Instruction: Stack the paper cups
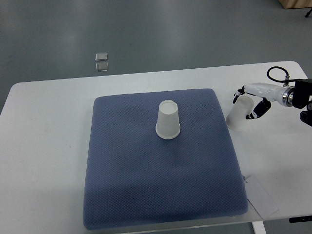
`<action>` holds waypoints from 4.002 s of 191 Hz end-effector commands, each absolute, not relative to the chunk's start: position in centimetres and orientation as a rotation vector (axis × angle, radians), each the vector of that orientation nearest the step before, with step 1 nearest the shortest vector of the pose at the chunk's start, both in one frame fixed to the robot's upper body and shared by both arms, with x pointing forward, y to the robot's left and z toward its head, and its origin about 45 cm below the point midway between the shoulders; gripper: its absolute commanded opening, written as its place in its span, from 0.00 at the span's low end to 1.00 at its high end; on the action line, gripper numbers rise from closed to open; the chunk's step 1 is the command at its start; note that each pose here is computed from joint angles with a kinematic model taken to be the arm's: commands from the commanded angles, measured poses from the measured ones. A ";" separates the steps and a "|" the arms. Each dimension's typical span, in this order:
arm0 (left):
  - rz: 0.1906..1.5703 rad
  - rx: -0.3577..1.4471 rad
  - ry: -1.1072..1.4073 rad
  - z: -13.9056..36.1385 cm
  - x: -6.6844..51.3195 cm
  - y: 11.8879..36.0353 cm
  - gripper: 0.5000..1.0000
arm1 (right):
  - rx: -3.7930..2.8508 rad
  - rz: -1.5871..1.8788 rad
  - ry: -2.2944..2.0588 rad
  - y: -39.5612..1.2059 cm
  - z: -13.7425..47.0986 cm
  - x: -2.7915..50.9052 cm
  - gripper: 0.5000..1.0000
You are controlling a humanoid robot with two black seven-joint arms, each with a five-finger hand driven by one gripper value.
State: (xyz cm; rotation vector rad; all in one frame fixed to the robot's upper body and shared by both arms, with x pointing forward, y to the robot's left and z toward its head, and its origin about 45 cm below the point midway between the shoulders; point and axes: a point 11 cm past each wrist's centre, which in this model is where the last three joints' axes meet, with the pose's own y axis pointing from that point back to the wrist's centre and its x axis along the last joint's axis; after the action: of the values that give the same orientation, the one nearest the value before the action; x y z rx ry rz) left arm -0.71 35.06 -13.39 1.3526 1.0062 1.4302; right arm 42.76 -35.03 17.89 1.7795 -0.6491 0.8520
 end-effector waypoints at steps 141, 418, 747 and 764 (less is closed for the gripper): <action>1.430 1.353 1.006 -13.4 -0.7 35.1 1.00 | 1.969 1.191 -0.675 -24.9 35.6 46.9 0.00; 1.430 1.353 1.006 -13.4 -0.7 35.1 1.00 | 2.076 1.227 -0.299 -15.2 31.9 42.4 0.00; 1.430 1.353 1.006 -13.4 -0.7 35.1 1.00 | 2.302 0.045 -1.526 -29.0 26.8 47.8 0.81; 1.430 1.353 1.006 -13.4 -0.7 35.1 1.00 | 2.309 -0.102 -1.606 -28.7 25.9 47.7 0.81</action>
State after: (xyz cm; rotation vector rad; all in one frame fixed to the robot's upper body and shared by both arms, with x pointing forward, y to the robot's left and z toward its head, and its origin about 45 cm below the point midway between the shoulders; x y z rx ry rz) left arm -0.71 35.06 -13.39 1.3525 1.0062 1.4303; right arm 47.78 -28.91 27.00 2.3051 -1.5054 0.0712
